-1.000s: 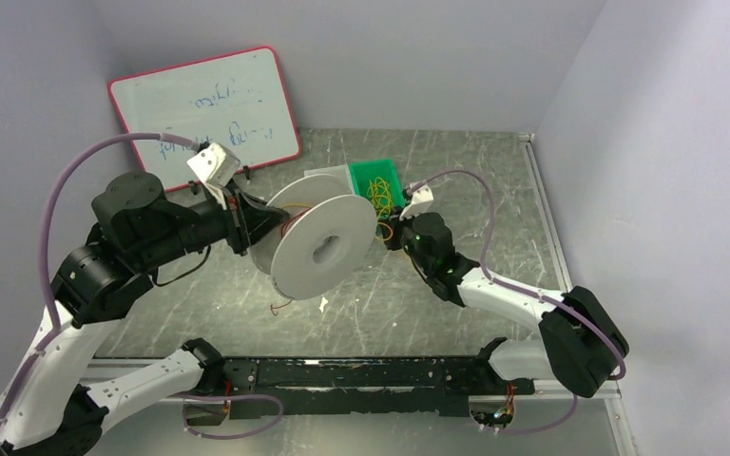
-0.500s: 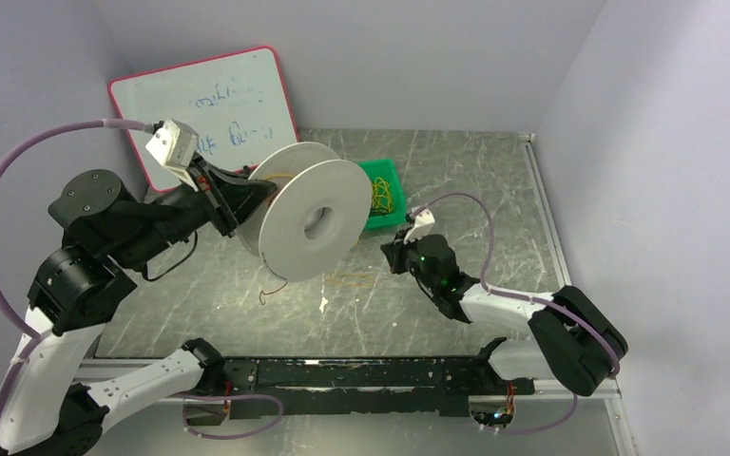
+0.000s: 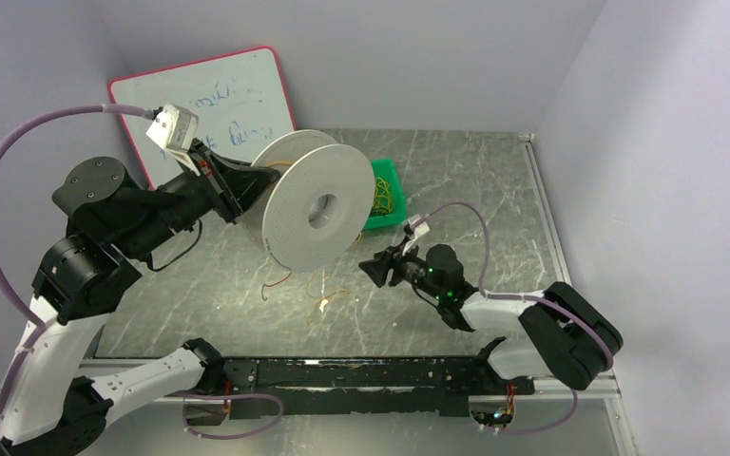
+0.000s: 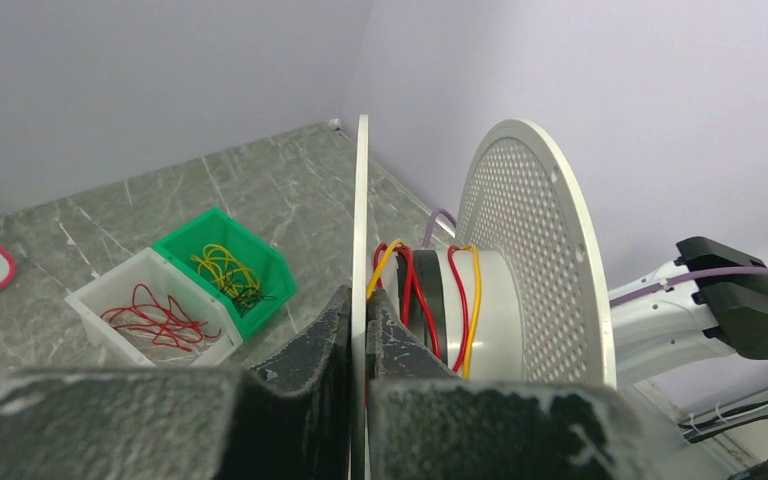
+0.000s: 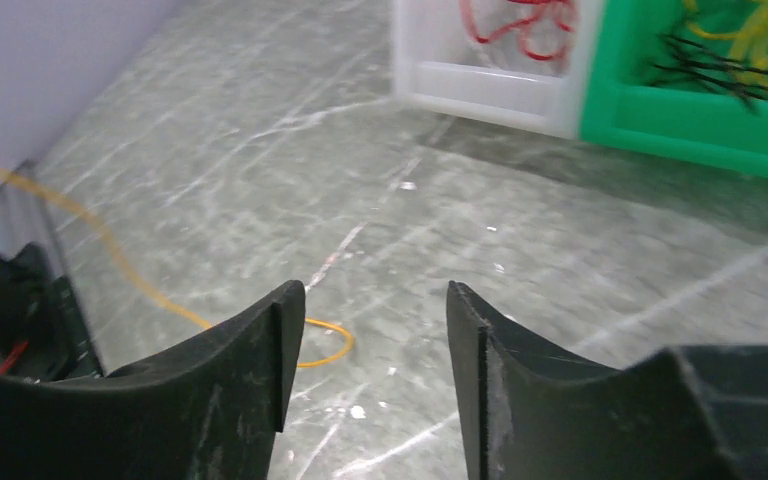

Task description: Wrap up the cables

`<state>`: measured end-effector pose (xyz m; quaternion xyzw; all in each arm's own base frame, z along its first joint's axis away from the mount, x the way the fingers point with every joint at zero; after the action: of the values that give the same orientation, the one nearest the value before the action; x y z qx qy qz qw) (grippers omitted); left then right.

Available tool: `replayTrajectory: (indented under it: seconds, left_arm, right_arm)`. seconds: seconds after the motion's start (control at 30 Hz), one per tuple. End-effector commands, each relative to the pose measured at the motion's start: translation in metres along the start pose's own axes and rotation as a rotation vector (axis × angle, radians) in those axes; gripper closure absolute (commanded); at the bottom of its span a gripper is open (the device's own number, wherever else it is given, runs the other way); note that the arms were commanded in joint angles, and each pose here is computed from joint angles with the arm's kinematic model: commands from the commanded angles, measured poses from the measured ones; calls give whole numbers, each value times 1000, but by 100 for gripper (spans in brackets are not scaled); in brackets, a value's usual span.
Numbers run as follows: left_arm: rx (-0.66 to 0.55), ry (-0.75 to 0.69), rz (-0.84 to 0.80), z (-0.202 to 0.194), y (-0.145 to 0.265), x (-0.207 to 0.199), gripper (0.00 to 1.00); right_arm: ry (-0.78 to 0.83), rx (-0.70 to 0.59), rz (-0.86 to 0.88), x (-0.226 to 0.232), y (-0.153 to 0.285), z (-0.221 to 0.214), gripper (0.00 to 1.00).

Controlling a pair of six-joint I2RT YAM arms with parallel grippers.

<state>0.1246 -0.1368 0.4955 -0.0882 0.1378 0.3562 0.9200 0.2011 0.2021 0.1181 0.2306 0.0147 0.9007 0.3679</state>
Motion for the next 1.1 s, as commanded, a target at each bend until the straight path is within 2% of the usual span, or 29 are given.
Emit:
replayTrajectory:
  seconds: [0.0, 0.13, 0.33, 0.77, 0.93, 1.07]
  left_arm:
    - [-137, 32, -44, 31, 8, -13, 93]
    - [-134, 34, -48, 31, 9, -14, 93]
    - [-128, 40, -48, 30, 9, -14, 93]
    - [-116, 52, -72, 28, 7, -16, 93]
    - [-115, 60, -72, 26, 6, -16, 93]
    - [-113, 67, -64, 24, 6, -15, 93]
  right_arm:
    - [-6, -80, 298, 29, 0, 12, 40]
    - [-5, -84, 451, 47, -6, 13, 35]
    - [23, -97, 586, 74, -21, 8, 32]
    - [55, -139, 608, 92, -62, -10, 33]
    - [32, -180, 636, 98, -69, -8, 39]
    - [13, -190, 642, 98, -72, -10, 53]
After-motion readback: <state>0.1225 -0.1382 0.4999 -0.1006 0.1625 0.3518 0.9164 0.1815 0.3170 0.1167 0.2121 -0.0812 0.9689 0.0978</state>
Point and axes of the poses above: each gripper's point midway between its finger pads, its own y axis back along the fingers, its own x axis along the line the jaws close on, z = x × y, the point moved 8 cm from there along y, back along the fingers, and after that the axes turned 1 degree about -y, right-handed, at the moved point
